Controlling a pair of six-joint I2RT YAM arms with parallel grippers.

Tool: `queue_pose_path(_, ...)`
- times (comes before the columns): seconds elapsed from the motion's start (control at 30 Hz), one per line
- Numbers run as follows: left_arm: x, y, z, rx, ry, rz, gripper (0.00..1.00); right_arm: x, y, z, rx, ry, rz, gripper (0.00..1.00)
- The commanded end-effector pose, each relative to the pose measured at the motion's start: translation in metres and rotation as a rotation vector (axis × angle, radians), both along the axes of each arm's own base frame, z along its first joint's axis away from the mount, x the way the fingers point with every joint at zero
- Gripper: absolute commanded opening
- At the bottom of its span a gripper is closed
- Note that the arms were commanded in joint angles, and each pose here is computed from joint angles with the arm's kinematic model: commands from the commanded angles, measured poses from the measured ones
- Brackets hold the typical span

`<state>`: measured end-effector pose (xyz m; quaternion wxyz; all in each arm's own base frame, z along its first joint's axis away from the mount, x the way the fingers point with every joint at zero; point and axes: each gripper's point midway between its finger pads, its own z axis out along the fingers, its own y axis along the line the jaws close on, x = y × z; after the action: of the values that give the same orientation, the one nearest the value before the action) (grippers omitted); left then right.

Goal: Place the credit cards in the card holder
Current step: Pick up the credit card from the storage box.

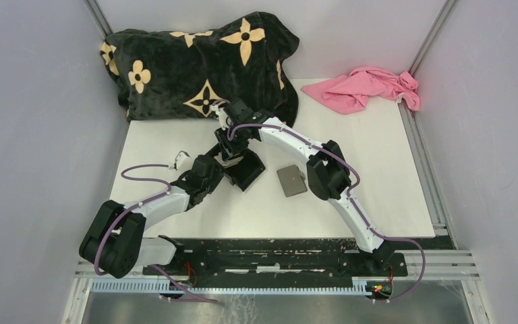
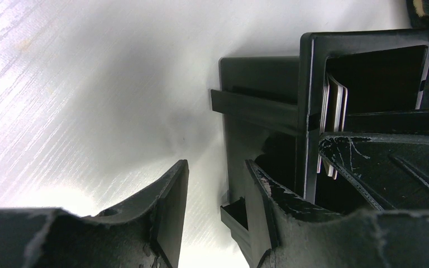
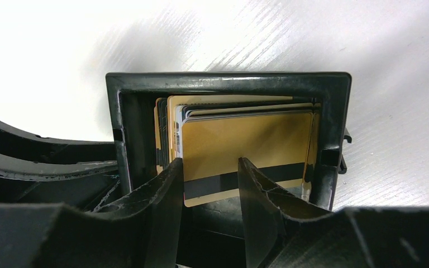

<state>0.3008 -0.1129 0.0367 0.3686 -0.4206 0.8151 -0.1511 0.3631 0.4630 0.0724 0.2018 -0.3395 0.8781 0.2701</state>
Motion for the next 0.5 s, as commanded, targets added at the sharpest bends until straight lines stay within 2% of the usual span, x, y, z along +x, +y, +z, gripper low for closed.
queue_pose_path(0.0, 0.0057, 0.0023, 0.005, 0.016, -0.03, -0.005, 0.48, -0.0068, 0.0172, 0.0315, 0.088, -0.006, 0.026, 0.44)
queue_pose_path(0.47, 0.0067, 0.0044, 0.0016, 0.034, -0.016, 0.003, 0.44, -0.0142, 0.0216, 0.0347, 0.114, 0.019, 0.04, 0.45)
